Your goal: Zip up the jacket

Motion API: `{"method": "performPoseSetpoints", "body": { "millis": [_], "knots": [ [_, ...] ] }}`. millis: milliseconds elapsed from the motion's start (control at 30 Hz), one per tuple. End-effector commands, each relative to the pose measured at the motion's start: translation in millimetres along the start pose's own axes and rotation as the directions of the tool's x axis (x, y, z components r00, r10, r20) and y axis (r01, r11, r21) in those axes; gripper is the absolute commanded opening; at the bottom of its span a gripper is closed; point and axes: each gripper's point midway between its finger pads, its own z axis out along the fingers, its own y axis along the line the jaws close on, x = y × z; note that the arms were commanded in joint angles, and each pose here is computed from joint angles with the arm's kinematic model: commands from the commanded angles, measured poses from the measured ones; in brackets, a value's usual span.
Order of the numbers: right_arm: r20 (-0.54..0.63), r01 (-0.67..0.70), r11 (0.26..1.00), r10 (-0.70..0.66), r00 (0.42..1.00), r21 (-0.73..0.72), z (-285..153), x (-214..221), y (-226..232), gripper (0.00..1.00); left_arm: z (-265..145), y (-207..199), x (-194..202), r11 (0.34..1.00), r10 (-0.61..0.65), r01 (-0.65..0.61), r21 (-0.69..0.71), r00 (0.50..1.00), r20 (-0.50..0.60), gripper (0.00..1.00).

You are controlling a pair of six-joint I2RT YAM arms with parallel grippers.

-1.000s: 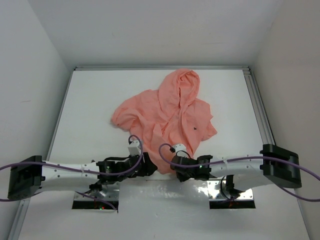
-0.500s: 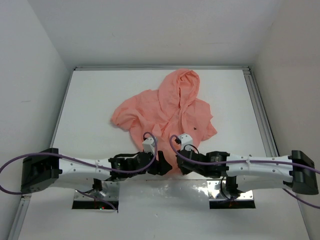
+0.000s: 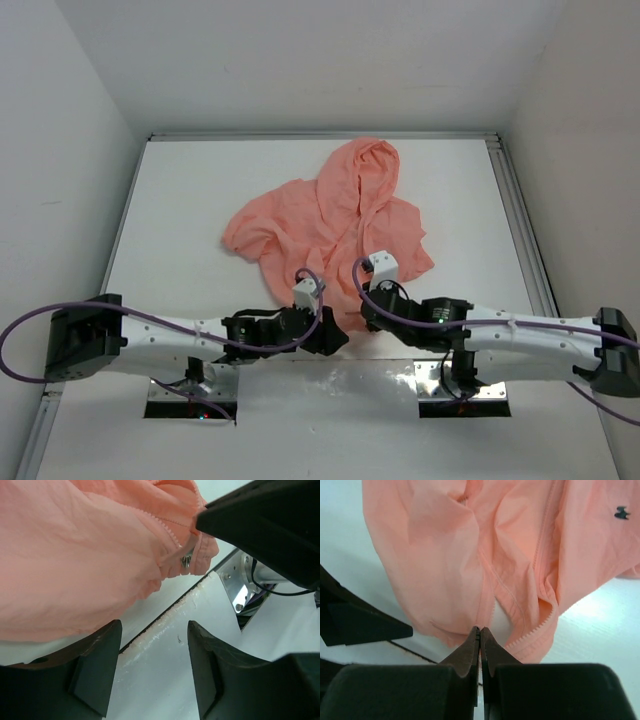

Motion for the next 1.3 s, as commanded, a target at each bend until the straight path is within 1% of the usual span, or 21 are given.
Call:
{"method": "performPoseSetpoints", "body": {
  "millis": [0,67,133,167,200,233,267,300,500,533,567,667,733,800,867,1000,1100,1133,1167,1200,1267],
  "knots": [
    [0.124,-0.056,0.998,0.061,0.99,-0.042,1.8,-42.4,18.5,0.0,-5.4,-15.3,-15.8,0.999,-0.009,0.007,0.041,0.998,0.055,0.54],
    [0.145,-0.085,0.994,0.094,0.985,-0.065,4.9,-59.6,25.1,0.0,-11.3,-14.9,-24.2,0.998,-0.05,0.046,0.04,0.995,0.091,0.57],
    [0.118,-0.109,0.99,0.12,0.986,-0.093,15.1,-67.6,30.1,0.0,-17.3,-12.9,-33.6,0.993,-0.111,0.104,0.051,0.984,0.143,0.58],
    [0.123,-0.132,0.983,0.148,0.981,-0.129,18.5,-75.7,36.6,0.0,-18.2,-0.8,-26.9,0.991,-0.132,0.128,0.038,0.98,0.146,0.58],
    [0.104,-0.16,0.979,0.173,0.979,-0.122,28.6,-77.7,32.2,0.0,-19.8,-5.4,-31.8,0.982,-0.186,0.175,0.076,0.968,0.17,0.58],
    [0.084,-0.171,0.973,0.185,0.979,-0.158,30.4,-78.5,38.9,0.0,-21.9,-7.3,-35.2,0.976,-0.208,0.192,0.101,0.96,0.185,0.59],
    [0.095,-0.186,0.967,0.204,0.974,-0.172,32.8,-84.6,41.1,0.0,-21.7,-3.4,-31.6,0.972,-0.224,0.206,0.111,0.957,0.186,0.59],
    [0.094,-0.202,0.965,0.22,0.971,-0.167,36.6,-86.7,38.5,0.0,-23.0,-11.1,-37.5,0.957,-0.273,0.245,0.154,0.941,0.2,0.6],
    [0.134,-0.233,0.954,0.259,0.956,-0.187,30.5,-107.9,40.1,0.0,-6.0,-21.9,-38.6,0.934,-0.34,0.305,0.186,0.919,0.2,0.62],
    [0.137,-0.237,0.952,0.265,0.954,-0.191,28.9,-109.4,40.3,0.0,-4.6,-29.2,-45.7,0.929,-0.351,0.311,0.2,0.912,0.211,0.63],
    [0.137,-0.24,0.951,0.268,0.954,-0.194,28.0,-109.3,40.3,0.0,-2.6,-32.2,-47.2,0.927,-0.355,0.313,0.206,0.91,0.214,0.63],
    [0.145,-0.26,0.944,0.292,0.945,-0.206,23.0,-108.7,37.8,0.0,5.8,-28.3,-51.2,0.91,-0.407,0.37,0.185,0.881,0.24,0.65],
    [0.146,-0.27,0.94,0.303,0.942,-0.207,18.8,-105.9,33.7,0.0,7.8,-27.3,-55.2,0.891,-0.451,0.411,0.194,0.854,0.259,0.65],
    [0.14,-0.274,0.939,0.305,0.942,-0.208,16.2,-100.6,31.0,0.0,10.9,-20.1,-56.9,0.888,-0.46,0.429,0.167,0.84,0.286,0.65],
    [0.149,-0.292,0.929,0.329,0.933,-0.227,9.1,-101.1,29.1,0.0,11.7,-15.9,-65.4,0.875,-0.484,0.457,0.161,0.81,0.33,0.65],
    [0.13,-0.324,0.911,0.364,0.922,-0.255,1.7,-89.6,25.5,0.0,19.9,-4.5,-58.0,0.861,-0.504,0.493,0.125,0.792,0.343,0.64],
    [0.112,-0.35,0.899,0.389,0.914,-0.265,-1.5,-78.9,21.8,0.0,16.6,-7.3,-60.5,0.86,-0.506,0.488,0.149,0.78,0.367,0.63],
    [0.097,-0.366,0.889,0.404,0.909,-0.276,-3.1,-72.2,21.0,0.0,12.1,-15.9,-56.1,0.865,-0.499,0.475,0.16,0.785,0.366,0.63],
    [0.095,-0.377,0.883,0.416,0.904,-0.278,-3.7,-69.2,19.4,0.0,10.8,-14.3,-59.2,0.866,-0.496,0.474,0.158,0.779,0.383,0.63],
    [0.084,-0.387,0.872,0.428,0.9,-0.301,-5.3,-66.4,21.9,0.0,7.5,-19.9,-54.3,0.87,-0.491,0.465,0.164,0.785,0.377,0.63],
    [0.069,-0.413,0.854,0.455,0.888,-0.315,-7.3,-57.6,19.8,0.0,4.7,-16.2,-47.6,0.873,-0.483,0.467,0.14,0.789,0.38,0.64]
  ]
}}
